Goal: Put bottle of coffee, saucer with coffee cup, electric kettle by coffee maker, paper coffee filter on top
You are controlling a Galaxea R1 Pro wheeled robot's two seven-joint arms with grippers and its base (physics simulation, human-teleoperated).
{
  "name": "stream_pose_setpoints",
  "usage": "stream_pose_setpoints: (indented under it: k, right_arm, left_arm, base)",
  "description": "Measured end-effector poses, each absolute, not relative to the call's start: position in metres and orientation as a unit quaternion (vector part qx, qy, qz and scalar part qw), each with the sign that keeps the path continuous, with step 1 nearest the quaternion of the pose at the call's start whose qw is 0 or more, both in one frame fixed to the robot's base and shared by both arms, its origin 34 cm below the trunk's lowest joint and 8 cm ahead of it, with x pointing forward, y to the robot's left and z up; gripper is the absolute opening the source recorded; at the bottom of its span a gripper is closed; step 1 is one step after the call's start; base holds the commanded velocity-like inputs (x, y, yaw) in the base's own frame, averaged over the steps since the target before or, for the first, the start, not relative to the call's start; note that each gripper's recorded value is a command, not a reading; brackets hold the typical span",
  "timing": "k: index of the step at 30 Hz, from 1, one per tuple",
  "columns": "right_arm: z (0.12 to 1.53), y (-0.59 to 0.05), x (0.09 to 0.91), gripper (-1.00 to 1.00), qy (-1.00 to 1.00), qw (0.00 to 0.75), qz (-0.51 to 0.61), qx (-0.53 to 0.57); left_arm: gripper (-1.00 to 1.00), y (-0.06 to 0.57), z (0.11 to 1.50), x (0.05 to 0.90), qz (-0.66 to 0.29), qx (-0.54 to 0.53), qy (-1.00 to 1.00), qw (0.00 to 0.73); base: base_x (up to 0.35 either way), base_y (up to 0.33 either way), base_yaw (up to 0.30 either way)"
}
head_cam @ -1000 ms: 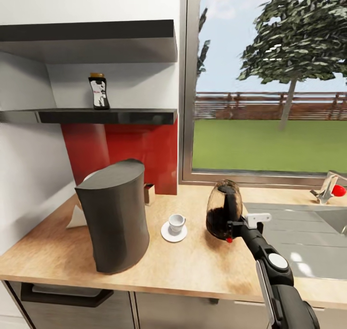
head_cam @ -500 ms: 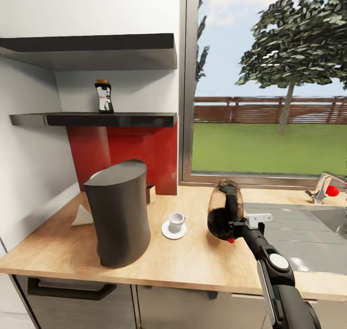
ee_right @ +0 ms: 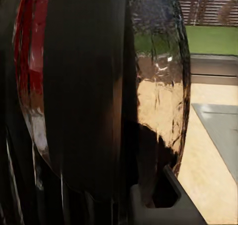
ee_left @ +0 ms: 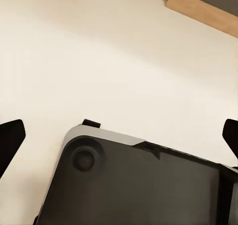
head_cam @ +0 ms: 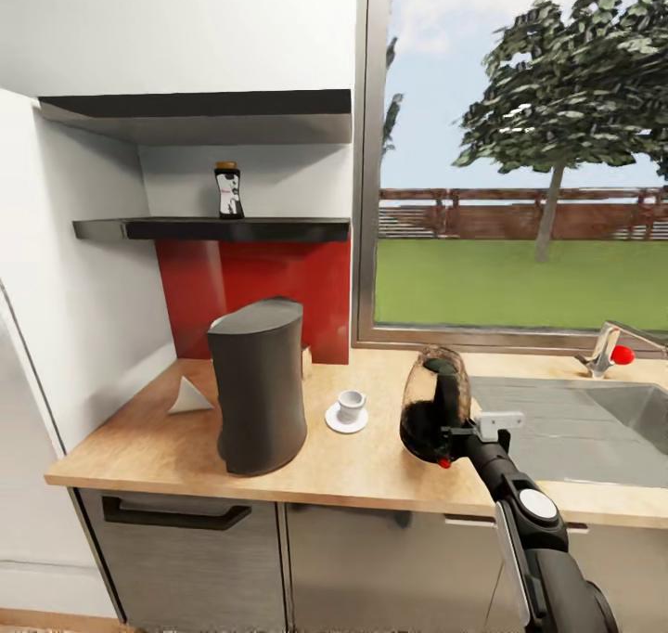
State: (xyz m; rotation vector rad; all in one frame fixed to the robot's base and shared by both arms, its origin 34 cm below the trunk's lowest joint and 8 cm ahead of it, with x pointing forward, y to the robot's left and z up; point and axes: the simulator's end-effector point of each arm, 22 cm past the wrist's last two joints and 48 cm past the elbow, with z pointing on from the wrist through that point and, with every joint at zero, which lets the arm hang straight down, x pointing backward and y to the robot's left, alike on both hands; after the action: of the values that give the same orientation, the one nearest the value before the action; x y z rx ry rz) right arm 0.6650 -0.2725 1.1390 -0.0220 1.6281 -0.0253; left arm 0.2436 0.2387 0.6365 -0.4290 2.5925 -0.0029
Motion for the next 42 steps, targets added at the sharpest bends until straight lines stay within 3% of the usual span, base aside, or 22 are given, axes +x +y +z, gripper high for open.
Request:
stream_pose_setpoints:
  k: [15, 42]
  right_arm:
    - [1.141, -0.275, 0.664, -1.00, 0.725, 0.688, -0.011, -0.013]
    - [1.139, -0.288, 0.663, -1.00, 0.728, 0.685, -0.014, 0.000]
  left_arm:
    - [1.00, 0.240, 0.637, 0.243, 0.000, -0.158, 0.954, 0.254]
    - [1.00, 0.245, 0.636, 0.242, 0.004, -0.178, 0.951, 0.253]
  base:
    - [-0.002, 0.024, 0.000]
    - [-0.016, 0.277, 0.000]
